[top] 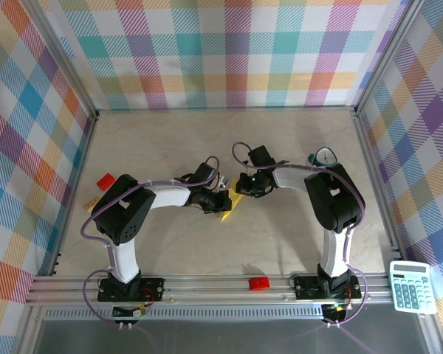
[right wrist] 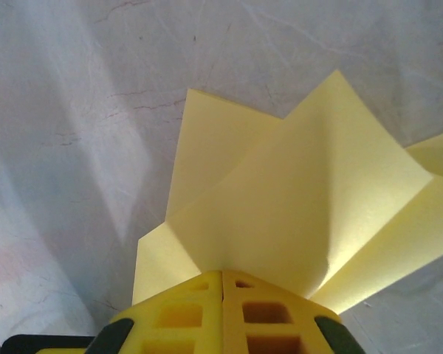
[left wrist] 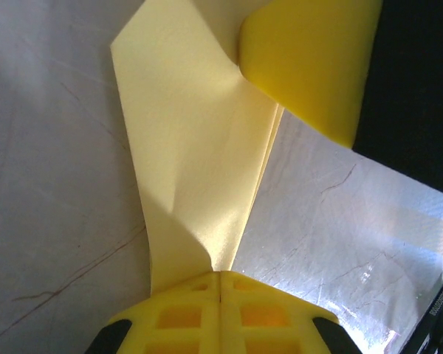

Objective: Fold a paper plane with a square sheet of paper (fold left side to right side)

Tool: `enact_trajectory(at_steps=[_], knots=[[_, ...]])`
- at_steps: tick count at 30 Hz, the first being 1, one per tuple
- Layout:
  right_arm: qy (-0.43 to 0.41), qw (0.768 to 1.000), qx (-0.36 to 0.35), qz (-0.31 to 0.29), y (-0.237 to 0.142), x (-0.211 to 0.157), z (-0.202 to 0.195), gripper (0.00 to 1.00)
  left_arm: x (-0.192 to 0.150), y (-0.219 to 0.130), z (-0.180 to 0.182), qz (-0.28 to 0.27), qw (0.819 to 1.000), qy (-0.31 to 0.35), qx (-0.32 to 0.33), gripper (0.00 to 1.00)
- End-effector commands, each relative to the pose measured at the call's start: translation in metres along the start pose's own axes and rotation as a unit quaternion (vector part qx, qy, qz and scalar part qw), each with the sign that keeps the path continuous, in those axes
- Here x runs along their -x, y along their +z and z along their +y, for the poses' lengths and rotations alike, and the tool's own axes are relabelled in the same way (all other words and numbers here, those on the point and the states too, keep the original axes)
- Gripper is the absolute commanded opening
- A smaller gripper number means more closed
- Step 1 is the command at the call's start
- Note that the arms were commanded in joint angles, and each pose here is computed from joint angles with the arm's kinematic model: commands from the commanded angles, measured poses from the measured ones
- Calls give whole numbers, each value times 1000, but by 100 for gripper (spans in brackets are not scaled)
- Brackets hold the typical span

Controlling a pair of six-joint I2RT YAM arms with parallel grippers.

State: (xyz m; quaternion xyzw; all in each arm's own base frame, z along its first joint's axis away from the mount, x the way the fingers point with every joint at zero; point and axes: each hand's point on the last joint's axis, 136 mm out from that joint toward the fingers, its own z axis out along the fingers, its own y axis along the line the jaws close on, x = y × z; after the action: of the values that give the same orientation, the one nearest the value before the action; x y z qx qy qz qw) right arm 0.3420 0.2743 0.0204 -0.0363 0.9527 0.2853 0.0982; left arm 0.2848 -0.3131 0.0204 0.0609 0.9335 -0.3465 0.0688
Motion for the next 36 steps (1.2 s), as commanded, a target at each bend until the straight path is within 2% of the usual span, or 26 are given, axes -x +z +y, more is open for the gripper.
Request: enact_trajectory(at_steps=[1,5,9,21,36], knots=[[-30,999,3,-11,-16,8,14,3,-25,11,31,33,998,-27,36,0],[-39,999,18,-32,-35,12,26,3,-30,13,33,32,998,-42,28,0],[-21,999,40,-26,-35,-7,30,3,-35,15,37,32,997,-56,30,0],[6,998,58,2,-15,-38,32,3,-47,17,44,26,995,-83,56,0],[19,998,51,13,3,-40,25,3,-46,20,47,30,993,-85,70,0]])
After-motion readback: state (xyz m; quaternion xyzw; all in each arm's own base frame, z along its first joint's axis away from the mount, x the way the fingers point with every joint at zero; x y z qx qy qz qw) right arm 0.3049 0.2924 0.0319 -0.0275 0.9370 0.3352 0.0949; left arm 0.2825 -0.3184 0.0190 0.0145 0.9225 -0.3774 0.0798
